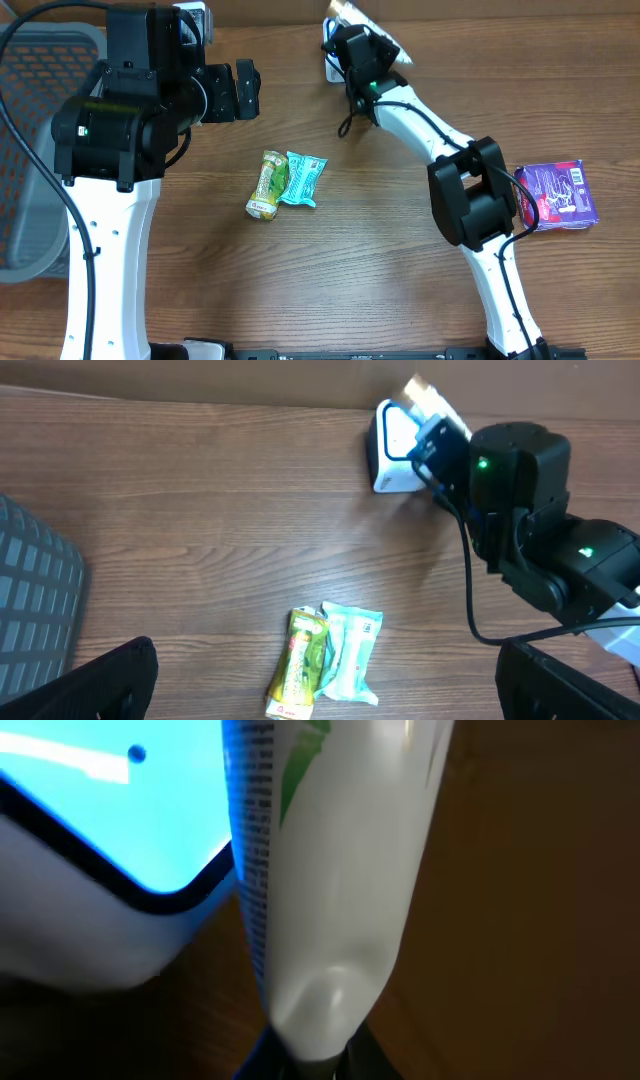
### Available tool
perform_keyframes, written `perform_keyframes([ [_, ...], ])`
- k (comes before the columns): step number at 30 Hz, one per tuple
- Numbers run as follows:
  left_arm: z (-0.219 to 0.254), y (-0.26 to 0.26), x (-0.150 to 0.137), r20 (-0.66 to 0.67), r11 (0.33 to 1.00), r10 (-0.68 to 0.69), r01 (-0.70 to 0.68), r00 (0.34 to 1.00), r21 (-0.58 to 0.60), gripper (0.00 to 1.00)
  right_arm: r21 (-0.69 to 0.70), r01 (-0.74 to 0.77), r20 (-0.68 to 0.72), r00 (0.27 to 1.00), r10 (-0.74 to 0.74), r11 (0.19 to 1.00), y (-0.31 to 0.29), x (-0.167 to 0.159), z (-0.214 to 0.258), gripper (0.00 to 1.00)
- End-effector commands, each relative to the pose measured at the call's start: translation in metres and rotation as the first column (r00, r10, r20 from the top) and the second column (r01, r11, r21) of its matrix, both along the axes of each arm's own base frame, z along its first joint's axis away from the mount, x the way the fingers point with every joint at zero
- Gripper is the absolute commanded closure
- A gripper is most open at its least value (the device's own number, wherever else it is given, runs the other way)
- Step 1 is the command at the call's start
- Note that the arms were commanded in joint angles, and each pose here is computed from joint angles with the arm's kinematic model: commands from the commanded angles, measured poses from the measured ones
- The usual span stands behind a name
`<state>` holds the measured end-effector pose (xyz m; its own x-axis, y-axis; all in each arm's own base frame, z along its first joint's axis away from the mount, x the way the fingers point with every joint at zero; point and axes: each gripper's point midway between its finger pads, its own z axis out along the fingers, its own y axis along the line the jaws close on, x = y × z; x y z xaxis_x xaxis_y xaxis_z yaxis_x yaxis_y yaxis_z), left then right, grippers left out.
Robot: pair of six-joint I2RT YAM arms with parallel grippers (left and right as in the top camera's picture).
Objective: Scan the item barcode
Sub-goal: 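Hold the white tube in front of the scanner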
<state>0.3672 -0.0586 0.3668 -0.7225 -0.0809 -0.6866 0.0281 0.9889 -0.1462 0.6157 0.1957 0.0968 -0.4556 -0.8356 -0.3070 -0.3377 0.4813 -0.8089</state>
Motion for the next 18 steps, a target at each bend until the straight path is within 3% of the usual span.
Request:
perform_keyframes([
  [1, -0.001, 0.002, 0.002, 0.002, 1.000, 0.000, 0.000, 1.000, 0.008, 0.00, 0.026, 0.011, 0.012, 1.000, -0.011, 1.000, 0.002, -0.002, 0.010, 0.96],
  [8, -0.001, 0.002, 0.002, 0.001, 1.000, 0.000, 0.000, 1.000, 0.008, 0.00, 0.042, 0.033, 0.041, 0.999, -0.034, 0.999, 0.001, -0.001, 0.019, 0.96],
  [18, -0.001, 0.002, 0.002, 0.001, 1.000, 0.000, 0.000, 1.000, 0.008, 0.00, 0.047, 0.157, 0.213, 0.963, -0.163, 0.987, -0.020, -0.001, 0.086, 0.96],
])
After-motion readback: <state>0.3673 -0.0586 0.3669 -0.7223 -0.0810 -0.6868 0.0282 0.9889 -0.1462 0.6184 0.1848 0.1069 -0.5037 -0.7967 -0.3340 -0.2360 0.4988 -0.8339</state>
